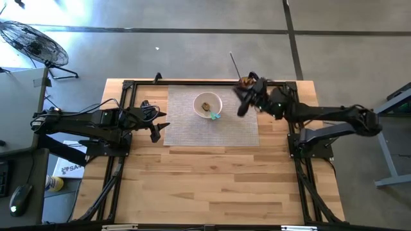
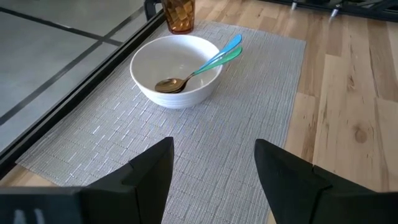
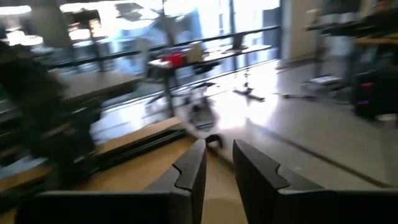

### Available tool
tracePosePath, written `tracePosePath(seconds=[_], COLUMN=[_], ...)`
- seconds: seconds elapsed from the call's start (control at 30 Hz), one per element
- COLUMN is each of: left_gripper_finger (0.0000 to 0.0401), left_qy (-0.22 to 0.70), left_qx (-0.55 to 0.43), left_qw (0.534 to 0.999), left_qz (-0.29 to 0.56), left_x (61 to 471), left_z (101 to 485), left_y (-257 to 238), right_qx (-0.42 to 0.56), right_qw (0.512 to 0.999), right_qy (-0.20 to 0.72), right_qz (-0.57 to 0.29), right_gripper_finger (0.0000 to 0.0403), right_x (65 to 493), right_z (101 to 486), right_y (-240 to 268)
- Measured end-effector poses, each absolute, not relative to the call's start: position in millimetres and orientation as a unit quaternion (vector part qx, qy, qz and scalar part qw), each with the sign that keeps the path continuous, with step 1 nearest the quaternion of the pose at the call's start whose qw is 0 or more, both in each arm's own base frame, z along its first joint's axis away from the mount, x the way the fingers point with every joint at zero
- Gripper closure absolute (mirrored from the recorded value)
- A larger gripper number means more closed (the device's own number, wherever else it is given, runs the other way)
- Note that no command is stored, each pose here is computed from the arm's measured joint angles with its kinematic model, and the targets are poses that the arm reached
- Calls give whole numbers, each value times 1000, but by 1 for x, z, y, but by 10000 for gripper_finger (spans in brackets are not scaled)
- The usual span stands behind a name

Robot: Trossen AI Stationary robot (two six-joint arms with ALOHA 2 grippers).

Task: Pick & Place Utensil
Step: Return to Home Position

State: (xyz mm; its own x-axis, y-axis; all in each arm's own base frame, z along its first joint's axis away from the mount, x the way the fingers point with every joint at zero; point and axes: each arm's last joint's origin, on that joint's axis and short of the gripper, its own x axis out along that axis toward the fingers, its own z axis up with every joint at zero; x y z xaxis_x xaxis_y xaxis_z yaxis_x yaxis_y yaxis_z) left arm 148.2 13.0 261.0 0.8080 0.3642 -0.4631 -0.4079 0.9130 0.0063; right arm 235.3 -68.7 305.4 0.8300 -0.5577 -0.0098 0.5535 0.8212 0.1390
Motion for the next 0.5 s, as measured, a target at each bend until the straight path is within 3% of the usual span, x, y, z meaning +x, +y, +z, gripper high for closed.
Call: tracePosePath(seconds=[0.17, 0.5], left_gripper_finger=[181, 181], left_qy=[234, 233], left_qx=[-47, -47], left_qw=[950, 950], left_qz=[203, 203], left_x=[148, 148], left_z=[261, 261], left_y=[13, 13], right_qx=[72, 94], right_qw=[980, 992], right_qy=[11, 49], right_qz=[-184, -64], right_gripper_finger=[329, 329], right_x=[242, 244], right_z=[303, 296], right_y=[-33, 13])
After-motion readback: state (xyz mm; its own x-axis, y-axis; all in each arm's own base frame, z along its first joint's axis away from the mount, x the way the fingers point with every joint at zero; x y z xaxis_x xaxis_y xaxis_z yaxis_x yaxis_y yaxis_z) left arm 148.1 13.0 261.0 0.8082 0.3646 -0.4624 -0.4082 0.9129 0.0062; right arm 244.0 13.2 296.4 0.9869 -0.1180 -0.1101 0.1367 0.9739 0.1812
